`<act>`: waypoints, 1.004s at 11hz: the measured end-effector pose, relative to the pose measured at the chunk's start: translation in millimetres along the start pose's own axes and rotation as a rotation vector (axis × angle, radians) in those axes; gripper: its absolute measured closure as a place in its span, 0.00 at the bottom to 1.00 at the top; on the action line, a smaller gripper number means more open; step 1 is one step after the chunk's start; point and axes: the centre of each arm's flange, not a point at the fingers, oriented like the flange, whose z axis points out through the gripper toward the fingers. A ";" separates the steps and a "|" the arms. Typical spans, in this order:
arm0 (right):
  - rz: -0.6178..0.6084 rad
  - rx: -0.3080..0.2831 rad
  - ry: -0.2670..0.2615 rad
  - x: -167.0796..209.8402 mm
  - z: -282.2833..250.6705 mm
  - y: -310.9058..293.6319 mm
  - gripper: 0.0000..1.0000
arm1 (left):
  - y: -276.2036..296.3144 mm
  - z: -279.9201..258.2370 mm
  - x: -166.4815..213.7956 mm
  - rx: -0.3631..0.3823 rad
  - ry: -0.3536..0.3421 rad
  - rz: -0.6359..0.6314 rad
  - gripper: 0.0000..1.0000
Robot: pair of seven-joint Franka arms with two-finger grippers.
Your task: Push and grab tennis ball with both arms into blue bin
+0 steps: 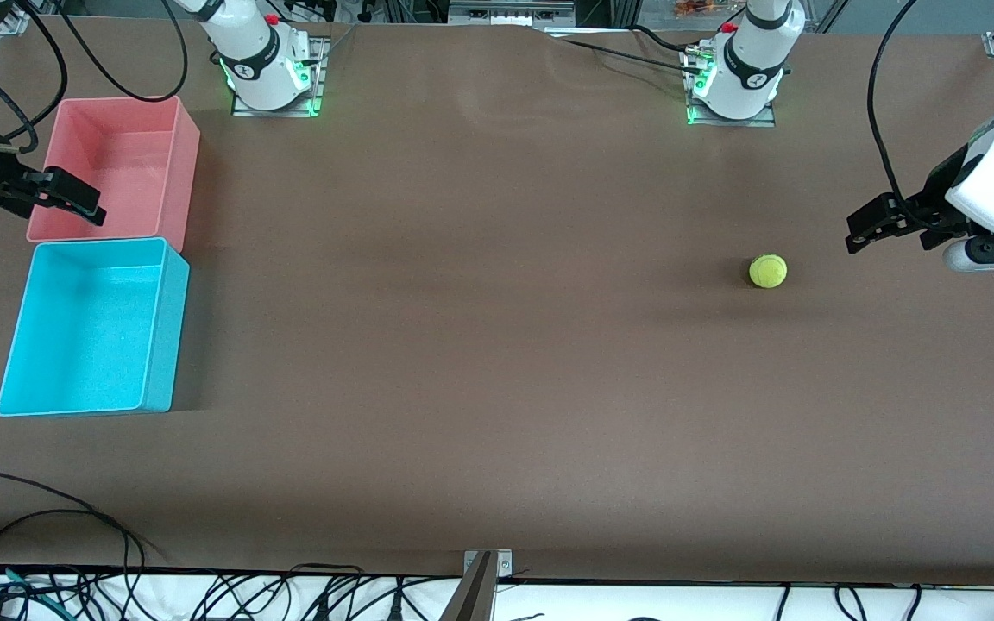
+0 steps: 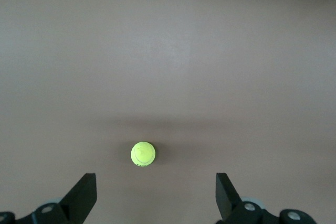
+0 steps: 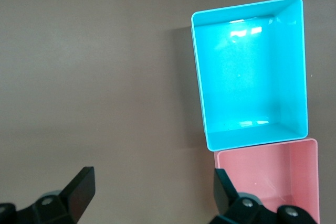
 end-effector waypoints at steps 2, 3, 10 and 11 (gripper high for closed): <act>0.000 0.000 0.000 0.0 0.0 0.0 0.00 | 0.0 0.0 0.0 0.000 0.000 0.000 0.00; 0.000 0.000 0.000 0.0 0.0 0.0 0.00 | 0.0 0.0 0.0 0.000 0.000 0.000 0.00; 0.000 0.000 0.000 0.0 0.0 0.1 0.00 | -6.4 8.5 -4.3 0.008 -0.062 0.210 0.58; 0.000 0.000 0.000 0.0 0.0 0.1 0.00 | -12.2 15.8 -3.2 0.022 -0.080 0.280 0.72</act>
